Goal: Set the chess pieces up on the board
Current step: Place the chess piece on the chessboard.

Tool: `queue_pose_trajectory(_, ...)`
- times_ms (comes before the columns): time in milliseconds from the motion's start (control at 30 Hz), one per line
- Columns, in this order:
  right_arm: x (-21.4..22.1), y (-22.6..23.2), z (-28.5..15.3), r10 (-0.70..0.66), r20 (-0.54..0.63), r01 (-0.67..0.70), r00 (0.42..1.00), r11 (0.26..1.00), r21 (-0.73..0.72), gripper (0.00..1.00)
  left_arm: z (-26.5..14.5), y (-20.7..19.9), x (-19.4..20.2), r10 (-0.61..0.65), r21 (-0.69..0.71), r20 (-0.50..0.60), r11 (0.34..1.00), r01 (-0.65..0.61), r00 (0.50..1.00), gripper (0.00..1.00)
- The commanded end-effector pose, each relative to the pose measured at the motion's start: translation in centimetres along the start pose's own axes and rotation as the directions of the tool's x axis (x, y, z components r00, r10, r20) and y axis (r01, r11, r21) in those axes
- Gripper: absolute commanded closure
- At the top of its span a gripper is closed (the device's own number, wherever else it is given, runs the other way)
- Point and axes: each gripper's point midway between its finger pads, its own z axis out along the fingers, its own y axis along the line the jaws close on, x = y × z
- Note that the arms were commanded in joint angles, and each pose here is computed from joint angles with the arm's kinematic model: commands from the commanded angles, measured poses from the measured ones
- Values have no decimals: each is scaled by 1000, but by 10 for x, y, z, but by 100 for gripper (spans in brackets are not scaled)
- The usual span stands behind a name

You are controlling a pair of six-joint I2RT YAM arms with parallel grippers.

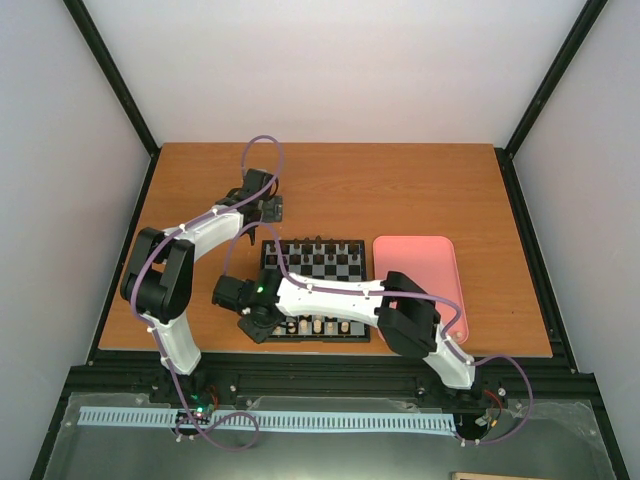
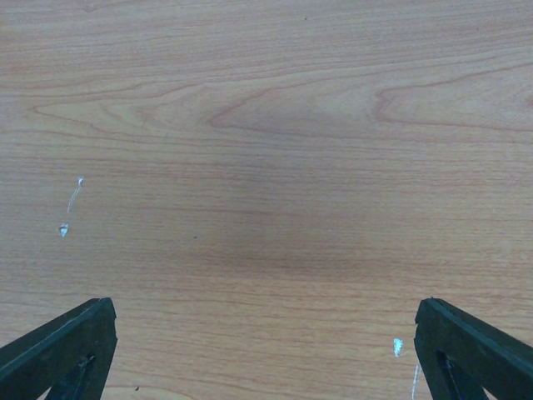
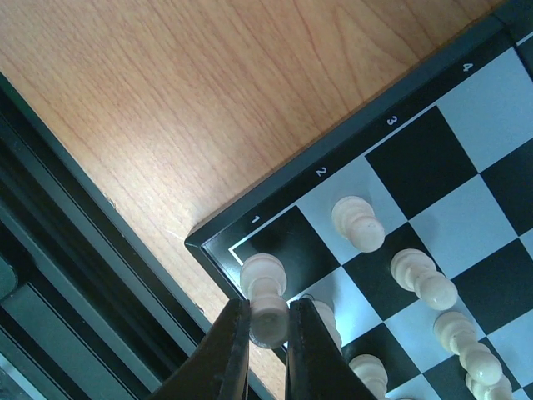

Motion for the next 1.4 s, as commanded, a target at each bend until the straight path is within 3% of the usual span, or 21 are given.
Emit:
queue_pose_trajectory(0,5,6,15,-28,-34,28,999,1000,-6,97,-11,-4,-16,-5,17,47,1000,5,999,0)
queue_pose_trajectory(567,5,-9,27,-9,-32,11,999,997,78,97,-10,-4,-17,-4,16,49,1000,3,999,0)
queue_pose_trajectory(1000,11,-9,32,-18,-52,22,999,997,75,78,-9,-4,-16,-2,13,45,1000,2,999,0)
queue_pose_trajectory(1200,-4,-3,8,-41,23,40,999,999,37,66,-8,-5,-15,1,12,43,1000,-1,999,0)
queue_pose_trajectory(1367,-18,-1,-25,-54,107,52,993,998,21,65,-8,-4,-16,2,10,44,1000,-2,999,0)
